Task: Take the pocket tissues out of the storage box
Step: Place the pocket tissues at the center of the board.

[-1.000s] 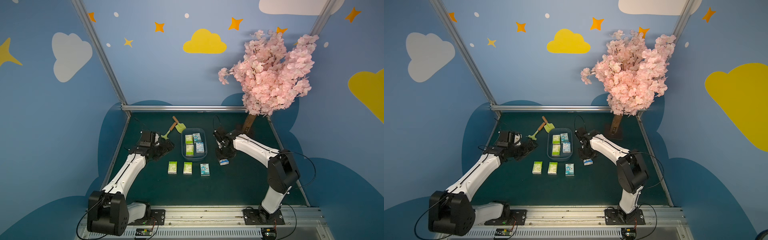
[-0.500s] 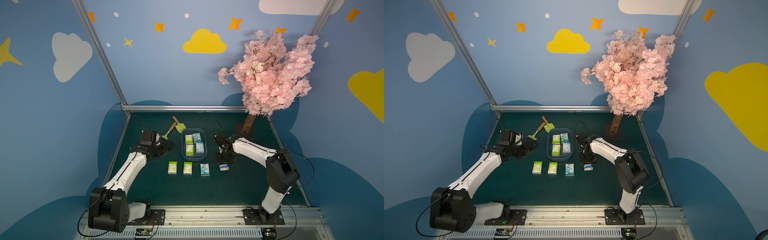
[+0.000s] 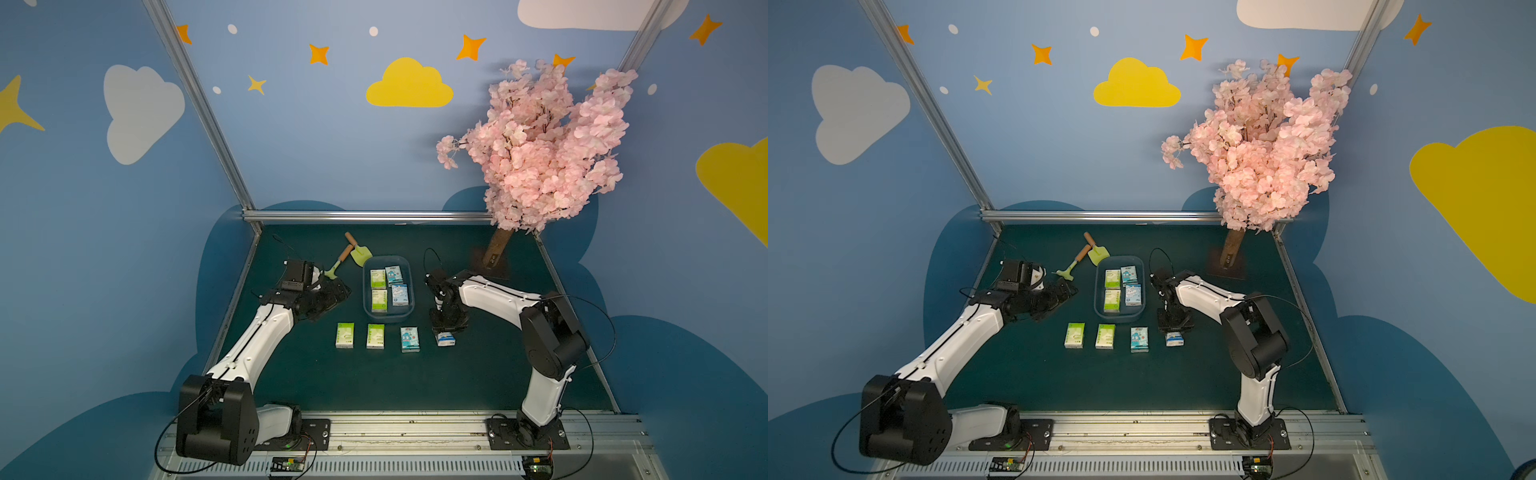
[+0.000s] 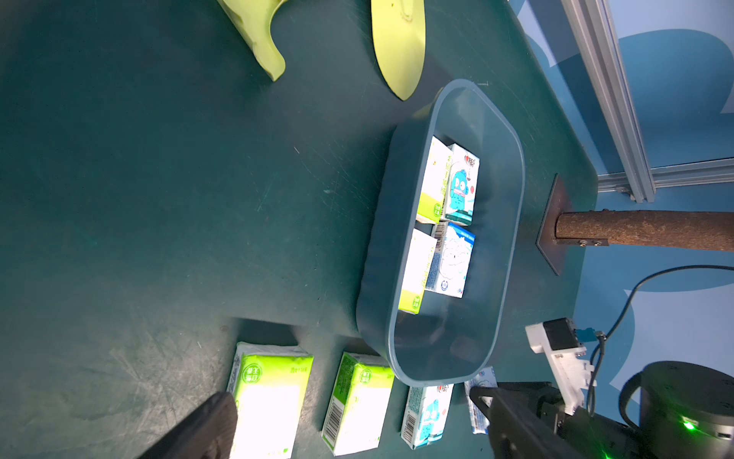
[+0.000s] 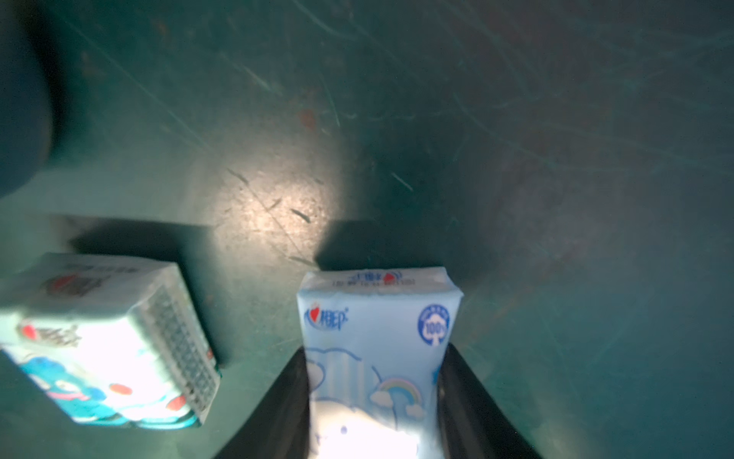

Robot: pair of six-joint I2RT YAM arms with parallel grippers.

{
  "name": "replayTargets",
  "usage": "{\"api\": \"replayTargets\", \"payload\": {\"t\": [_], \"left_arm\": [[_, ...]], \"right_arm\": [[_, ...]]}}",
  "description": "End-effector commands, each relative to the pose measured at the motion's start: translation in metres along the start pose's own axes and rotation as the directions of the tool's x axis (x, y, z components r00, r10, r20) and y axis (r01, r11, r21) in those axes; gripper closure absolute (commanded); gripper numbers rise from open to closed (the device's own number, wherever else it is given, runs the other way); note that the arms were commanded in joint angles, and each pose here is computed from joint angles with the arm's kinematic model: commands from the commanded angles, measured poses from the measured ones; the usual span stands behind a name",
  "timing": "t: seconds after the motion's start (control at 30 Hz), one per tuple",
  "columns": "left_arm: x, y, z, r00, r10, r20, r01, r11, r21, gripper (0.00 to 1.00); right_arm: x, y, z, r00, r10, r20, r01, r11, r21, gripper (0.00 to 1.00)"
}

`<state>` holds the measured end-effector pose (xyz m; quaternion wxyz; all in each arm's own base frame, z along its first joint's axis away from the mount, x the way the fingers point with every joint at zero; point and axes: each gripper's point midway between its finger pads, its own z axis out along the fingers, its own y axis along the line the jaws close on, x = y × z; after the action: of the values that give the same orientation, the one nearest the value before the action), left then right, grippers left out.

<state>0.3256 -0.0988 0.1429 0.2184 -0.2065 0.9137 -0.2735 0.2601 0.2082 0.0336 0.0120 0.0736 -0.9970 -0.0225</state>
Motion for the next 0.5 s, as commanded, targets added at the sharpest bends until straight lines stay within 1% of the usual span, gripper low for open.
{"api": "replayTargets", "payload": {"t": [0.0,0.3,0.37,0.47], "left_arm": [[-0.0009,-0.0059,-0.0054,1.000,0.018,0.001,-0.018,1.000,0.011,0.00],[-0.0001,-0.0064,-0.0072,1.000,0.025,0.003,-0.025,1.000,0.011,0.00],[-0.0004,-0.0060,-0.0078,1.000,0.024,0.004,-0.024,1.000,0.011,0.00],[-0.0010,-0.0073,-0.0097,1.000,0.029,0.008,-0.029,0.999,0.013,0.00]], "right_arm": [[0.0042,-0.0002,0.0055,0.999,0.016,-0.034,-0.015,1.000,0.006,0.51],[0.0062,-0.0014,0.0126,0.998,0.021,-0.057,-0.020,1.000,0.016,0.50],[0.0057,-0.0011,0.0120,0.998,0.022,-0.054,-0.021,1.000,0.015,0.47],[0.0057,-0.0009,0.0110,0.998,0.020,-0.051,-0.019,1.000,0.016,0.41]]}}
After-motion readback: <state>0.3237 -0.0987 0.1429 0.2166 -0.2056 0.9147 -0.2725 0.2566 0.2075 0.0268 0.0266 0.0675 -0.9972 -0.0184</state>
